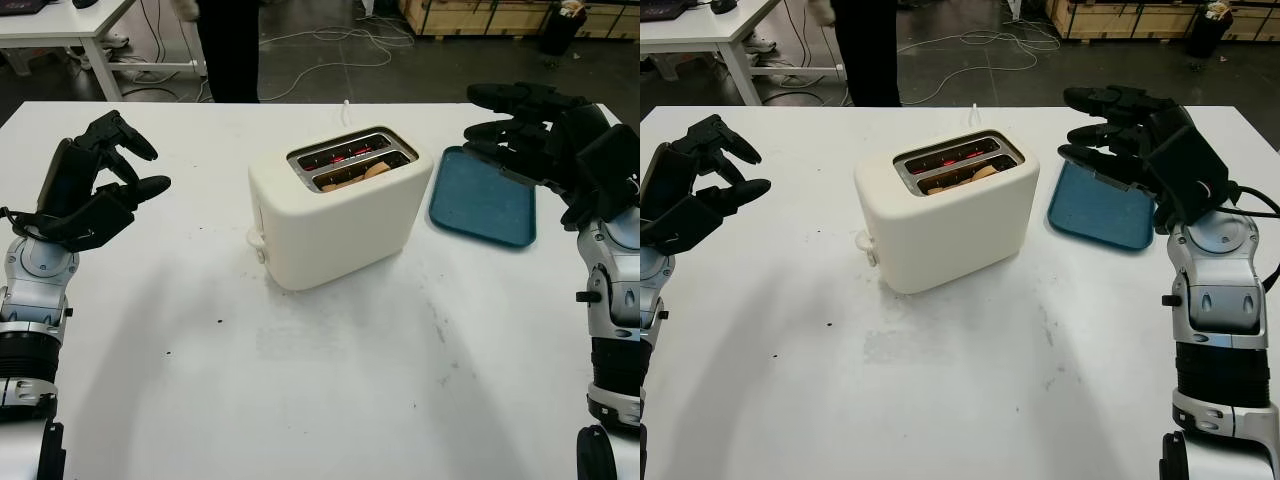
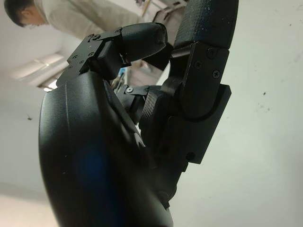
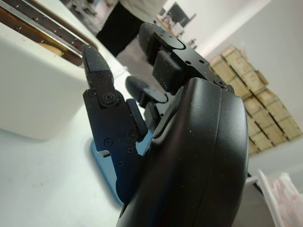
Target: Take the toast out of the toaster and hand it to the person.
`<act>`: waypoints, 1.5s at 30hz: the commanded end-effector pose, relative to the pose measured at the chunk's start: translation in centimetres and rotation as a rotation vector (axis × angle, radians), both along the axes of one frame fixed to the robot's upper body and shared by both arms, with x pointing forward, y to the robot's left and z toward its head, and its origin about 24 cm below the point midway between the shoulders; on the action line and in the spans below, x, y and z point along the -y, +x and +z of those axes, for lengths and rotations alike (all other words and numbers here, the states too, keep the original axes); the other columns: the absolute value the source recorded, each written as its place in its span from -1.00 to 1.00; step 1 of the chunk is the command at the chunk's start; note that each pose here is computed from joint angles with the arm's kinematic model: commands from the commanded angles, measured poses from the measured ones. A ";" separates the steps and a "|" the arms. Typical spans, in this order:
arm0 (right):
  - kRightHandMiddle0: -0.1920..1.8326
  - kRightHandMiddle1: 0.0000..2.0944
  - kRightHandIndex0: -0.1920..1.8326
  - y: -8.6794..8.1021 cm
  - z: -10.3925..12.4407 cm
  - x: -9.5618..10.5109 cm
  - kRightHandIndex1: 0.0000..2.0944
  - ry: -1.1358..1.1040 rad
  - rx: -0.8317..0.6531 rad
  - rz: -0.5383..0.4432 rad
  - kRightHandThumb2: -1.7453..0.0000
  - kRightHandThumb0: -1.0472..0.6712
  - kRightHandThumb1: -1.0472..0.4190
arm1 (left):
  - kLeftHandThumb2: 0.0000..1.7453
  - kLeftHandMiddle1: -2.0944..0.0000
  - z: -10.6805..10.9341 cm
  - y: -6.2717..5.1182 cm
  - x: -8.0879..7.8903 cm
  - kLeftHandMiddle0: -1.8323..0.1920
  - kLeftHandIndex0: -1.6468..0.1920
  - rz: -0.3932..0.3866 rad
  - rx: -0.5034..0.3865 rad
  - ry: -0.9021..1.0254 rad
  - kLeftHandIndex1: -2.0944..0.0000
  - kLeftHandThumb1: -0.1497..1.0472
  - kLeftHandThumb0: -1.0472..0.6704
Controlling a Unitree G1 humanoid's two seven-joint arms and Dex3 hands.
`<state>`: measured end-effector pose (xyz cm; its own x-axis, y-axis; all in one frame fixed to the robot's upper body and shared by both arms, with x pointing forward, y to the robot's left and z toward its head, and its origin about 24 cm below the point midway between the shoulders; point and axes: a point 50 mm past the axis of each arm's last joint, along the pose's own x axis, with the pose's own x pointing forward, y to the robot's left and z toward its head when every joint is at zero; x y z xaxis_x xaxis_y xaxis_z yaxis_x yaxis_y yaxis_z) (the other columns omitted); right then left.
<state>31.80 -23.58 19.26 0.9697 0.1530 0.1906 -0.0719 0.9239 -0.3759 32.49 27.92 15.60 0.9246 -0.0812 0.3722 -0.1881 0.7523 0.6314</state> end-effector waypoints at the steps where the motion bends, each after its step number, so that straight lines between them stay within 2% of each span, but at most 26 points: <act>1: -0.05 -1.00 -0.29 0.0 -0.1 0.0 -0.38 0.013 -0.008 -0.009 1.00 -0.22 -0.62 | -0.77 -0.55 0.3 0.0 0.2 0.24 0.37 -0.004 0.018 0.008 -0.52 0.79 -1.00; 45: -0.04 -1.00 -0.27 0.1 0.0 0.0 -0.39 0.006 -0.004 0.003 1.00 -0.21 -0.63 | -0.79 -0.55 0.6 0.3 0.6 0.22 0.34 -0.027 0.018 0.000 -0.51 0.79 -1.00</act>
